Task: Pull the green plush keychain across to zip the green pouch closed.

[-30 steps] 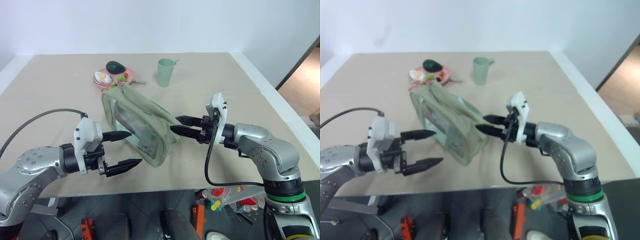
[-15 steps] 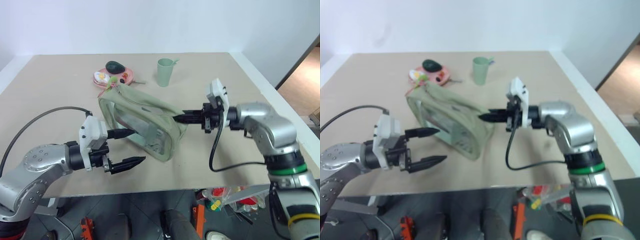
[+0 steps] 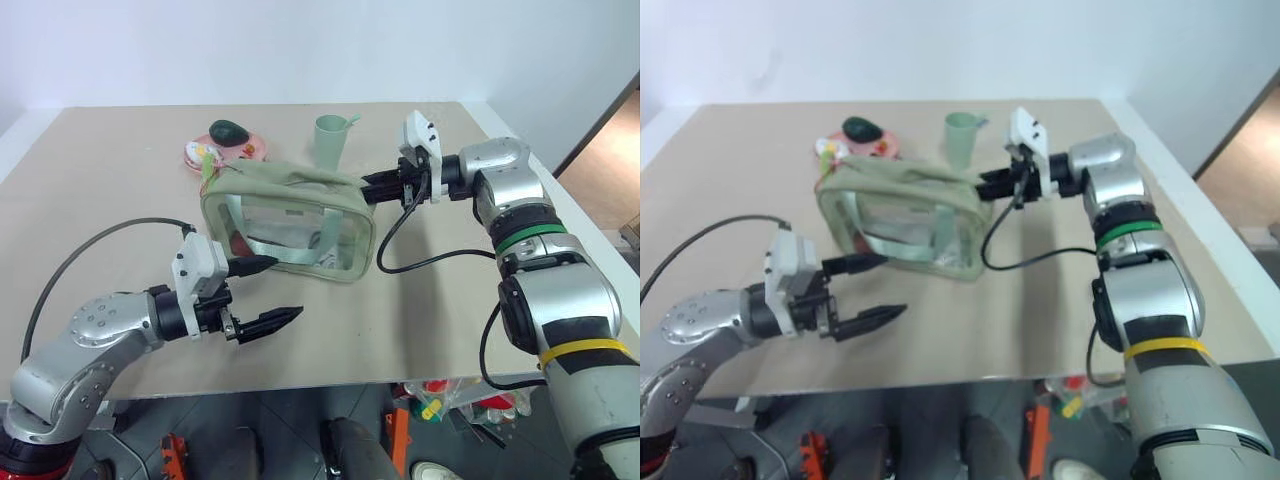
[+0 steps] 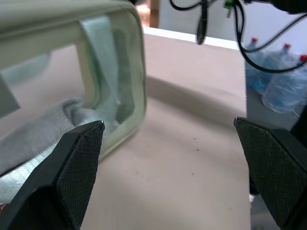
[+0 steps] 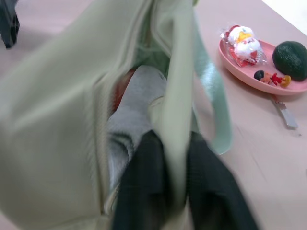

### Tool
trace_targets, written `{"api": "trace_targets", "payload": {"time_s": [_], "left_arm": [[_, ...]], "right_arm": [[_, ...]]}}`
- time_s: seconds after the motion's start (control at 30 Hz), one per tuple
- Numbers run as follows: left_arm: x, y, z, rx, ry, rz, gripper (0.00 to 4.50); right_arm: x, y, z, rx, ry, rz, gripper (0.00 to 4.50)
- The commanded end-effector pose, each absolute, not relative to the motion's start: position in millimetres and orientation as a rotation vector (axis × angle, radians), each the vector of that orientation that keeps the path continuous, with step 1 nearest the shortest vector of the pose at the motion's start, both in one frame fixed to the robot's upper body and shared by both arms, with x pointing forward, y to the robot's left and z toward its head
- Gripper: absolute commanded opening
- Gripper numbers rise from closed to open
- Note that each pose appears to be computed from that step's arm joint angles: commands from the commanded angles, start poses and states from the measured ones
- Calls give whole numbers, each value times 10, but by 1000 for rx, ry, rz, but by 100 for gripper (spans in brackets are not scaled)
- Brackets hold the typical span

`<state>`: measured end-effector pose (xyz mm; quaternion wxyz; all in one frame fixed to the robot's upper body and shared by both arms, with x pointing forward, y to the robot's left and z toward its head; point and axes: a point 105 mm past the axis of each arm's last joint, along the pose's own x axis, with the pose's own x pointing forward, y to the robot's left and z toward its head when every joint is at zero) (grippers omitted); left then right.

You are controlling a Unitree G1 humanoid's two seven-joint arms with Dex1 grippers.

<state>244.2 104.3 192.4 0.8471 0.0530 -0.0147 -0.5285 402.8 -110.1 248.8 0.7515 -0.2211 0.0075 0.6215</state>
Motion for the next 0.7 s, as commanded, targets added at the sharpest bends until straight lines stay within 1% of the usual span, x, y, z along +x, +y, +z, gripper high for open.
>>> {"api": "trace_targets", "payload": {"time_s": [0.03,0.1,0.13,0.17,0.2,0.23,0.3,0.37,0.47,0.57,0.7], "left_arm": [[2417,1035,2044,139,-100,-1096,450],[2425,1034,2046,141,-99,-1092,450],[2429,1036,2049,141,-100,-1090,450],[2434,1039,2052,140,-100,-1090,450],[2439,1046,2055,137,-100,-1090,450],[2449,1052,2061,135,-101,-1090,450],[2485,1064,2083,126,-107,-1085,450],[2506,1074,2107,113,-112,-1084,450],[2539,1080,2149,84,-120,-1081,450],[2554,1066,2161,81,-120,-1088,450],[2550,1049,2152,91,-115,-1100,450]], "right_arm": [[3989,-1162,2903,-402,-143,1331,243],[3971,-1286,3085,-326,-231,1270,311],[3942,-1354,3159,-296,-263,1243,355],[3911,-1410,3205,-279,-286,1220,366],[3862,-1460,3229,-258,-300,1202,410],[3792,-1496,3236,-240,-309,1187,439],[3604,-1509,3176,-208,-314,1159,447],[3411,-1429,3031,-190,-277,1164,447],[3230,-1249,2801,-180,-235,1151,447],[3211,-1136,2631,-164,-220,1094,447],[3243,-1038,2520,-158,-206,1061,447]]}}
